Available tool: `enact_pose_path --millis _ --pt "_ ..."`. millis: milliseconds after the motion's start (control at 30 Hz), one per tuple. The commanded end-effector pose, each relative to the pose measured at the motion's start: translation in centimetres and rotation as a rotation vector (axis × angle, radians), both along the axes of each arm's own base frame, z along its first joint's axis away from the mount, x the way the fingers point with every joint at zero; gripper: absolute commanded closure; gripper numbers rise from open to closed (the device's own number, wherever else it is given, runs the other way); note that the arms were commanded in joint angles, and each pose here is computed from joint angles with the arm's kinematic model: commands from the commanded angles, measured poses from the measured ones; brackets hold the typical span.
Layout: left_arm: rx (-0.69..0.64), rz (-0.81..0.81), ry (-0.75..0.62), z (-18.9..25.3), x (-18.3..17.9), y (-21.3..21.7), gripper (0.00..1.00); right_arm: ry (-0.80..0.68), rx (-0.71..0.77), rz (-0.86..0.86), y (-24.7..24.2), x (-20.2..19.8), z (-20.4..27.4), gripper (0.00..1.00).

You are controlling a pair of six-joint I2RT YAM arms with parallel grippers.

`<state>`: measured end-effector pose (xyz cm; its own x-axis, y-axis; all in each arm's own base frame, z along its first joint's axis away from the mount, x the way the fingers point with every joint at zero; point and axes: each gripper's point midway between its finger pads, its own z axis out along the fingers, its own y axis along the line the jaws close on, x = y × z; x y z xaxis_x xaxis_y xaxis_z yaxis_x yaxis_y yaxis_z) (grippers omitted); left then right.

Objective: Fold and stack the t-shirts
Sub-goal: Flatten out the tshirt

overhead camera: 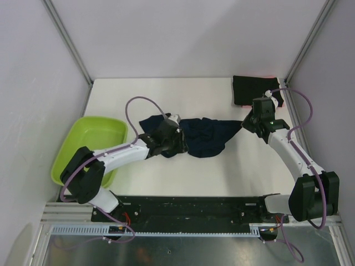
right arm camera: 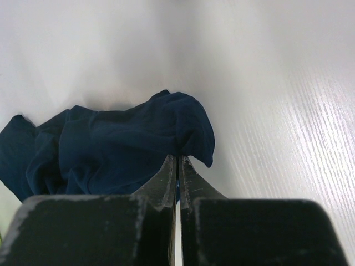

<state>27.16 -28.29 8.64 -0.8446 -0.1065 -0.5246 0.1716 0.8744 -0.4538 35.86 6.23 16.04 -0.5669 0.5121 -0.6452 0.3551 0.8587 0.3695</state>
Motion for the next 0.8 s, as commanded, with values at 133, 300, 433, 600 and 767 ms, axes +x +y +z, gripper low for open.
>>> enact_pose_path --millis 133,300,433,600,767 --pt "-0.071 -0.131 0.017 -0.3 -3.1 -6.9 0.5 -0.067 -0.006 0.0 0.0 0.6 2.8 1.0" --pt "-0.107 -0.136 0.01 -0.1 -2.4 -9.7 0.48 -0.081 -0.002 0.004 0.0 0.0 4.1 1.0" --pt "-0.147 -0.14 -0.032 1.0 -1.8 -11.1 0.48 -0.114 0.024 0.022 0.4 -0.6 6.4 1.0" --pt "-0.146 -0.121 -0.068 1.6 -1.7 -10.5 0.47 -0.183 0.091 0.07 2.1 -1.5 10.6 1.0" --pt "-0.185 -0.101 -0.163 3.8 -1.5 -9.2 0.41 -0.232 0.137 0.138 5.6 -1.7 13.7 1.0"
